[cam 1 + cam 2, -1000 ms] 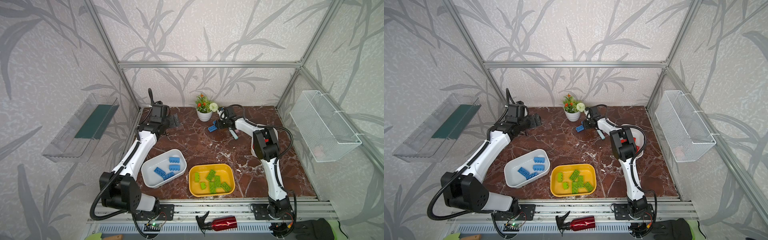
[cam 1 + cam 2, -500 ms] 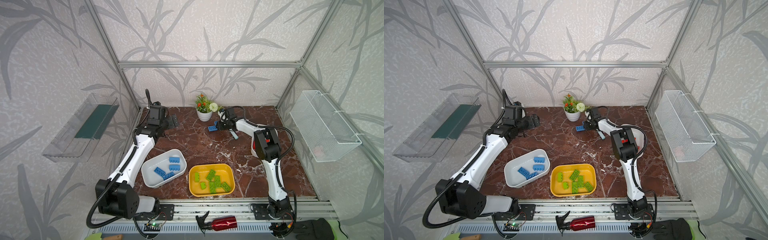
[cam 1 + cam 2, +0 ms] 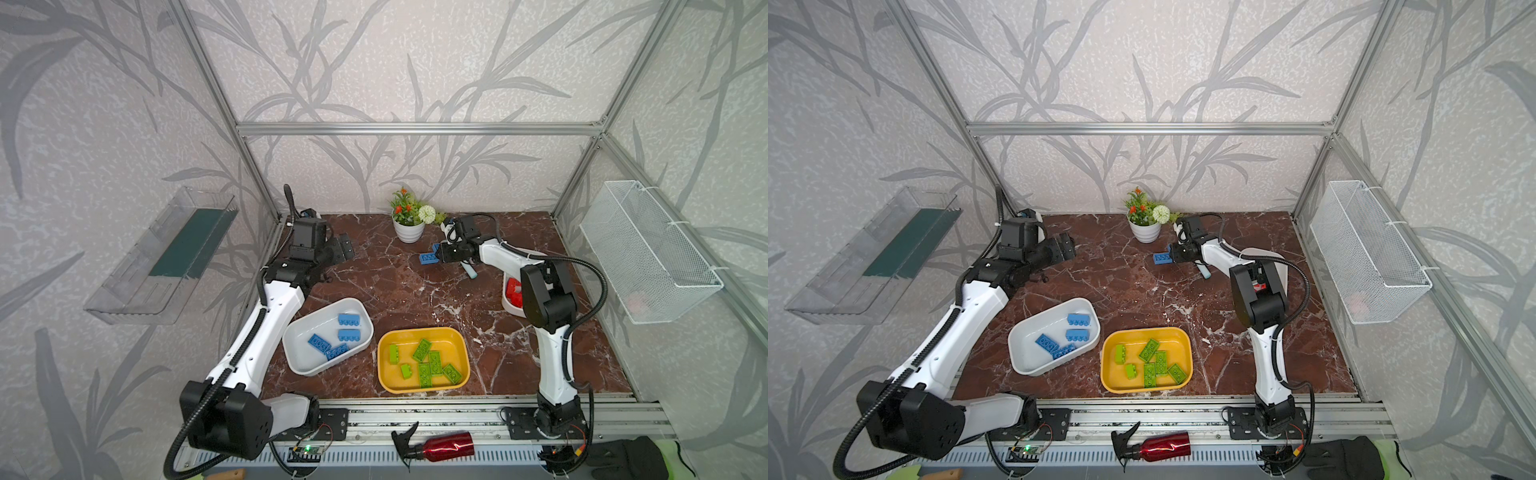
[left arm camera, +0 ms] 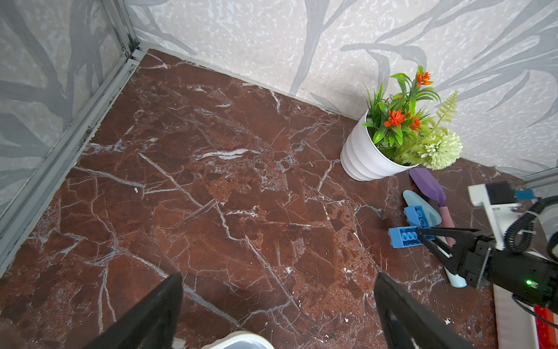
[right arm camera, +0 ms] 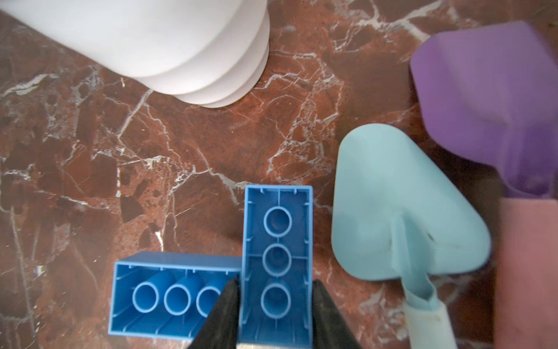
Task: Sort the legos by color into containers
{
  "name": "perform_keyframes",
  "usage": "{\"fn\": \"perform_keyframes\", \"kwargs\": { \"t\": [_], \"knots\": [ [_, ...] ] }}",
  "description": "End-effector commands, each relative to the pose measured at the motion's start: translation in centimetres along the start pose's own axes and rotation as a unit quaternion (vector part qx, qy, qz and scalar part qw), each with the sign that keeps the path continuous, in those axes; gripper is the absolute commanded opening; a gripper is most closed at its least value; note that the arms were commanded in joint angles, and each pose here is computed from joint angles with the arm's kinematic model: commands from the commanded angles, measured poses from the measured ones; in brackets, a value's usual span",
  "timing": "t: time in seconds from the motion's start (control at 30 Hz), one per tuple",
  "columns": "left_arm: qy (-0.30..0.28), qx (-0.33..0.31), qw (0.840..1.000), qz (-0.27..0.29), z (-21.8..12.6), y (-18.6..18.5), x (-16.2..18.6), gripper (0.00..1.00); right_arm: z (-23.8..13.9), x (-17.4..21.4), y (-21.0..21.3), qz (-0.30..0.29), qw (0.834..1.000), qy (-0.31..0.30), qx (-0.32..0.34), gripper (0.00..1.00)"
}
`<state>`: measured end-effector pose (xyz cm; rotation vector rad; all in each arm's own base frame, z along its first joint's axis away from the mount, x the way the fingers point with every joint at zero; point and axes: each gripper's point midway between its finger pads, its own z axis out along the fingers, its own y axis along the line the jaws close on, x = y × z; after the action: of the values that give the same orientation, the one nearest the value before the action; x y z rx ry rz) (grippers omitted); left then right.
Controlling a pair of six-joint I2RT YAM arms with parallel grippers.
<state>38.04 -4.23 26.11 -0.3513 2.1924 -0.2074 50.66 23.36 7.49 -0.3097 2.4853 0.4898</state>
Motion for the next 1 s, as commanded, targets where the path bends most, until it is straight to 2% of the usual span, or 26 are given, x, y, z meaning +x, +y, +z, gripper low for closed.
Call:
{"fn": "perform_keyframes", "kwargs": {
  "t": [0.0, 0.13, 0.27, 0.43, 0.5, 0.73, 0.83, 0.97],
  "knots": [
    [0.0, -0.009, 1.0, -0.012, -0.7, 0.8, 0.6, 0.98, -2.3, 0.7, 2.1, -0.002, 1.0, 0.01, -0.014, 0.24],
    [-0.002, -0.008, 1.0, -0.022, -1.1, 1.1, 1.2, 0.97, -2.3, 4.6, 3.6, -0.043, 0.998, 0.047, 0.009, 0.24],
    [-0.001, -0.005, 1.0, -0.03, -1.6, 1.4, 1.9, 0.97, -2.0, 7.6, 3.8, -0.03, 0.996, 0.079, 0.013, 0.24],
    [-0.001, -0.005, 0.999, -0.032, -2.2, 1.6, 2.4, 0.97, -1.8, 9.3, 3.5, -0.019, 0.996, 0.087, 0.02, 0.26],
    [0.001, -0.005, 1.0, -0.03, -2.3, 1.6, 2.5, 0.97, -1.7, 10.1, 3.1, -0.015, 0.995, 0.094, 0.027, 0.32],
    [-0.001, -0.005, 1.0, -0.025, -3.1, 1.8, 2.7, 0.97, -3.0, 10.2, 3.3, -0.008, 0.996, 0.09, 0.025, 0.63],
    [-0.002, -0.005, 1.0, -0.024, -3.1, 1.9, 2.7, 0.97, -3.9, 9.7, 3.6, -0.009, 0.996, 0.084, 0.024, 0.7],
    [-0.004, 0.0, 1.0, -0.026, -3.1, 1.7, 2.6, 0.97, -4.9, 9.0, 3.8, -0.012, 0.996, 0.079, 0.024, 0.71]
  ]
}}
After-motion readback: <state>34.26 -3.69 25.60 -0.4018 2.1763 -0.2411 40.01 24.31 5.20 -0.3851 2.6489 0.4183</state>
